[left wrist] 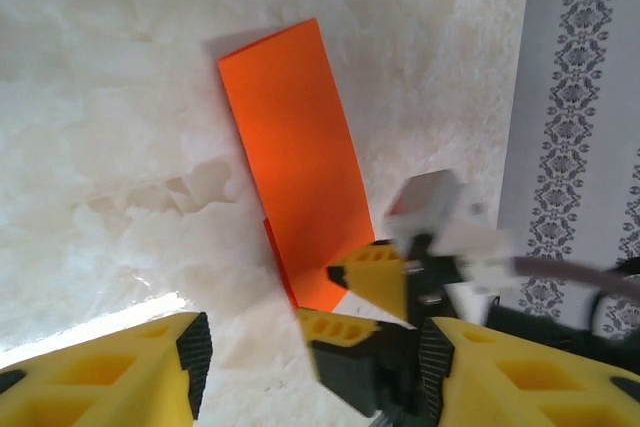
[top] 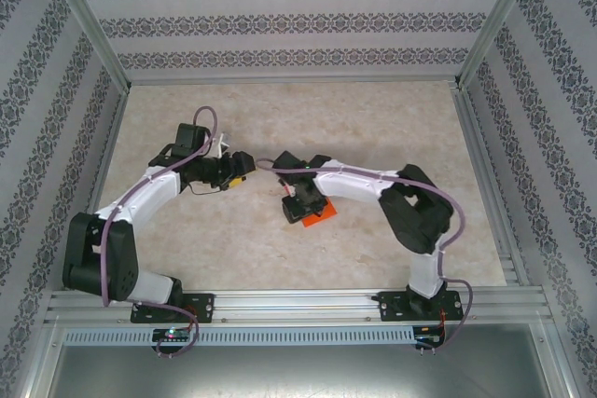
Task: Fold a paper plane with a square sheet of paper (pick it up from the middle)
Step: Turn over the paper at the center of the table, then third fold the triangle at the center of the table.
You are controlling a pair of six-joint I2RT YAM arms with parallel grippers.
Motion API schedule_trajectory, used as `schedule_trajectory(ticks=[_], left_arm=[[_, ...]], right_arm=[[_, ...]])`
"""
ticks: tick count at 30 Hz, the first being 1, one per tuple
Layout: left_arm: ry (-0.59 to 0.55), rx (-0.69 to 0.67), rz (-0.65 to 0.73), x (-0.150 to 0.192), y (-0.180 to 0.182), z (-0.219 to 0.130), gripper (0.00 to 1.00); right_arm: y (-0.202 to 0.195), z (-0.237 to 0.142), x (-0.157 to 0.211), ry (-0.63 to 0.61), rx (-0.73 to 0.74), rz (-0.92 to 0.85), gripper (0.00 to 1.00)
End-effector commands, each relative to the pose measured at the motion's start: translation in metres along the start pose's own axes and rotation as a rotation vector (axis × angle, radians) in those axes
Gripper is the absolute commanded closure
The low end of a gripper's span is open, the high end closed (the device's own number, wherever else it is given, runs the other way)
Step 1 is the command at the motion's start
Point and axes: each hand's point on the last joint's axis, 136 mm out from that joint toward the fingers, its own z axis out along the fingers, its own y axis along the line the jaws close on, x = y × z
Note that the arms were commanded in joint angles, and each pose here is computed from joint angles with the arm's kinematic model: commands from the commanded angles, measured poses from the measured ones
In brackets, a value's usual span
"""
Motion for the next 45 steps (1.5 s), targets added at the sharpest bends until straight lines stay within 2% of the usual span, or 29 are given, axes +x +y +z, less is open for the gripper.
schedule_trajectory(ticks=[1,6,12,19,28,35,45], left_arm=[[0.0,0.041,0.099,-0.006,-0.027,0.014,0.46],[0.066,0.006,0.162,0.004,-0.037,0.053,0.53],[0.148,-0.071,0.206,0.019,-0.029,0.094,0.6],[0.214,-0.137,0.222,0.028,-0.013,0.125,0.65],[0.268,-0.213,0.233,0.035,0.011,0.138,0.68],[0.29,-0.242,0.236,0.039,0.023,0.141,0.69],[0.31,-0.255,0.24,0.041,0.029,0.145,0.69]], right_arm=[[-0.004,-0.025,-0.009,-0.089,-0.132,0.081,0.5],[-0.038,-0.031,0.002,-0.115,-0.217,0.206,0.49],[-0.068,-0.028,0.014,-0.127,-0.254,0.306,0.46],[-0.079,-0.015,0.023,-0.11,-0.308,0.357,0.46],[-0.065,-0.007,0.016,-0.098,-0.434,0.364,0.49],[-0.059,-0.012,0.014,-0.096,-0.478,0.357,0.52],[-0.048,-0.032,0.006,-0.136,-0.569,0.361,0.69]])
